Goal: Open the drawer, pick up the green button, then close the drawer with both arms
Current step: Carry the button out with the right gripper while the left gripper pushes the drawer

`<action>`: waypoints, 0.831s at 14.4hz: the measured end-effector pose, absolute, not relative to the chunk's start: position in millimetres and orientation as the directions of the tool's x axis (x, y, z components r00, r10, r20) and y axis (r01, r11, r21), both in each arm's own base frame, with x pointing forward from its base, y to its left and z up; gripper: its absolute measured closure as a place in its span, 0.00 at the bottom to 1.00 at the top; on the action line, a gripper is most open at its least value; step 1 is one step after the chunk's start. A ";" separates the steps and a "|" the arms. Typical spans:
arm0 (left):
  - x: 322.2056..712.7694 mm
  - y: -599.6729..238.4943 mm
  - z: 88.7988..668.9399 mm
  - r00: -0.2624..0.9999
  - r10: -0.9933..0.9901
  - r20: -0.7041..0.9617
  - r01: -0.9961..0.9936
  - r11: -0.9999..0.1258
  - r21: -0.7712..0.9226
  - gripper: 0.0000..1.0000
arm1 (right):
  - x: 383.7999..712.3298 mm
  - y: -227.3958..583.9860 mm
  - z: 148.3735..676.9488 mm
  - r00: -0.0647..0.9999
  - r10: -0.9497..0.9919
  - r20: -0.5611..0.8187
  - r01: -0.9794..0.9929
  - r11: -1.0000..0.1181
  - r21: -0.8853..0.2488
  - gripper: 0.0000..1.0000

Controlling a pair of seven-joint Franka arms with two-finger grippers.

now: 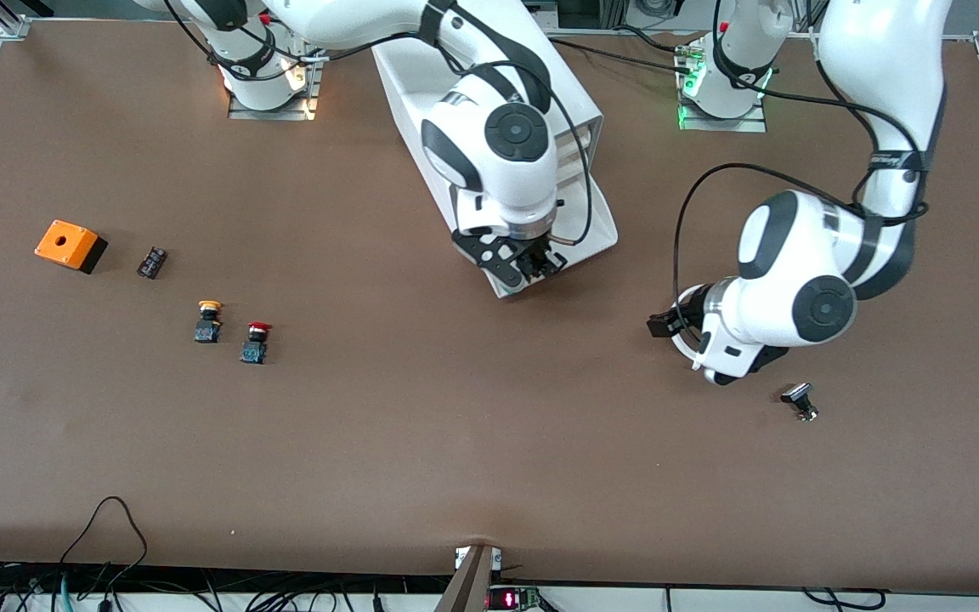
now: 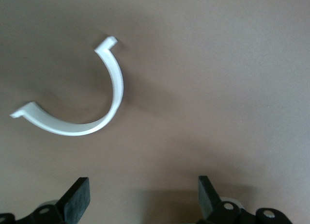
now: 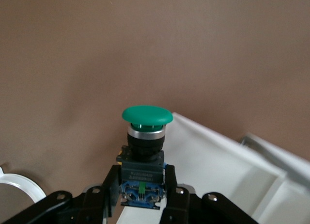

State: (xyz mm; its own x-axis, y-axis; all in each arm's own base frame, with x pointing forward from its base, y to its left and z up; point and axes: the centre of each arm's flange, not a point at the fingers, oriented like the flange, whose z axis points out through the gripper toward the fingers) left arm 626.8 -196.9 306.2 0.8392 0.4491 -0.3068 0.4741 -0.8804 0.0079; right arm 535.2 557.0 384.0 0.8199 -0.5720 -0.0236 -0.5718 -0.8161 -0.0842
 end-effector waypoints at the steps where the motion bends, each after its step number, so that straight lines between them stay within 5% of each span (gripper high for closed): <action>1: 618.4 -206.9 290.4 0.840 0.458 -0.290 0.485 -0.874 0.024 0.01 | 544.7 543.6 390.7 0.861 -0.508 -0.017 -0.507 -0.858 -0.075 0.59; 12: 540.3 -306.9 231.0 0.854 0.468 -0.227 0.494 -0.866 0.076 0.01 | 636.0 335.3 346.2 0.999 -0.026 0.019 -0.028 -0.993 0.118 0.59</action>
State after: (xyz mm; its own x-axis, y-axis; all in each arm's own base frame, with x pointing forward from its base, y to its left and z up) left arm 540.3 -306.9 231.0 0.8542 0.4678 -0.2270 0.4944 -0.8659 0.0759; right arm 636.0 335.3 346.2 0.9995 -0.0259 0.0188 -0.0280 -0.9926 0.1179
